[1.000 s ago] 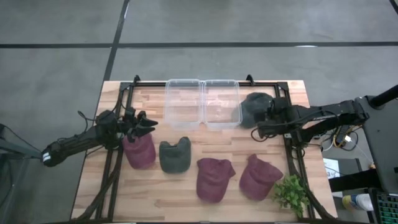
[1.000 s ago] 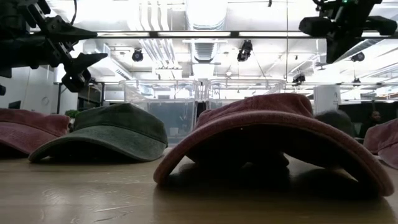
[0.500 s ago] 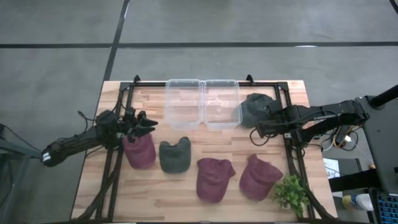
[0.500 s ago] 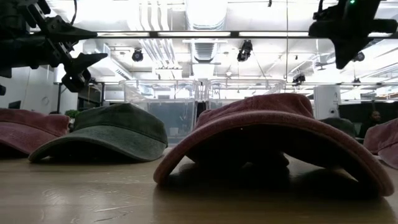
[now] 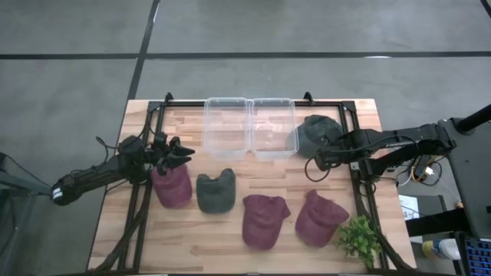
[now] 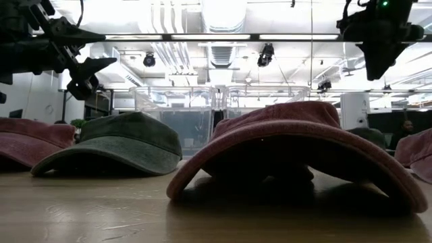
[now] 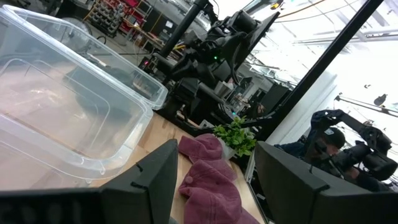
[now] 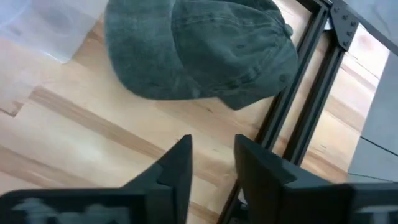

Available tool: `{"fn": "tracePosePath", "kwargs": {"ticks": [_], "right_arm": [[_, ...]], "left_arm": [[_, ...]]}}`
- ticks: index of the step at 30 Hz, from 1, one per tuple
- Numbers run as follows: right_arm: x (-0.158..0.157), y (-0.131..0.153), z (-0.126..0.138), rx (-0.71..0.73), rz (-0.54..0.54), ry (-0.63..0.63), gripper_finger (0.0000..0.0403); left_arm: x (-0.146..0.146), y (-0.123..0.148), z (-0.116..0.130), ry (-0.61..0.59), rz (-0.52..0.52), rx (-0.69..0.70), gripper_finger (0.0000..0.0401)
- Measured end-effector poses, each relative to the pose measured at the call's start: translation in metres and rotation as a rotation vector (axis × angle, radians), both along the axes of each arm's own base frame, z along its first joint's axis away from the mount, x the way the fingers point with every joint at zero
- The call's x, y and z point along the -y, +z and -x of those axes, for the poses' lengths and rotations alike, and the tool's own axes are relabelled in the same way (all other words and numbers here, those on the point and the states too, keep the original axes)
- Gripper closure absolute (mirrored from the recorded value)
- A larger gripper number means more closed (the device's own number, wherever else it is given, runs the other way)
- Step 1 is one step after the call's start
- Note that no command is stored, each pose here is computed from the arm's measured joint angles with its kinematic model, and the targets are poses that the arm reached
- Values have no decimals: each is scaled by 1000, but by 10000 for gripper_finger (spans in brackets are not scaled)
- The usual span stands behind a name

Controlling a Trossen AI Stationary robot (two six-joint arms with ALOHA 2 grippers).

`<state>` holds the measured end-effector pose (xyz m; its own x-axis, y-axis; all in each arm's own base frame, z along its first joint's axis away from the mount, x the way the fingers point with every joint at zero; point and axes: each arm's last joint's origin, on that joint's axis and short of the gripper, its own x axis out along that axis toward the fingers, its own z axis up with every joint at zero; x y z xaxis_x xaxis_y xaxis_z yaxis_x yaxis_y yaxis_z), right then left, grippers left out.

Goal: Pick & Place hat
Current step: Put the top black cap into the right transparent bin

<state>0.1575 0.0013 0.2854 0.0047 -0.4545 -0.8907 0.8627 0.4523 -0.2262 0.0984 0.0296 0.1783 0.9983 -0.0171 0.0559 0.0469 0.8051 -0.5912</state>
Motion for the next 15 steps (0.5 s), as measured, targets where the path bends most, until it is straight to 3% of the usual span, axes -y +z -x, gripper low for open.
{"fn": "tracePosePath", "kwargs": {"ticks": [8,15], "right_arm": [[27,-10,4,-46,0,-158,196],[64,-18,10,-50,-19,-304,152]], "left_arm": [[0,0,0,0,0,0,195],[0,0,0,0,0,0,195]]}}
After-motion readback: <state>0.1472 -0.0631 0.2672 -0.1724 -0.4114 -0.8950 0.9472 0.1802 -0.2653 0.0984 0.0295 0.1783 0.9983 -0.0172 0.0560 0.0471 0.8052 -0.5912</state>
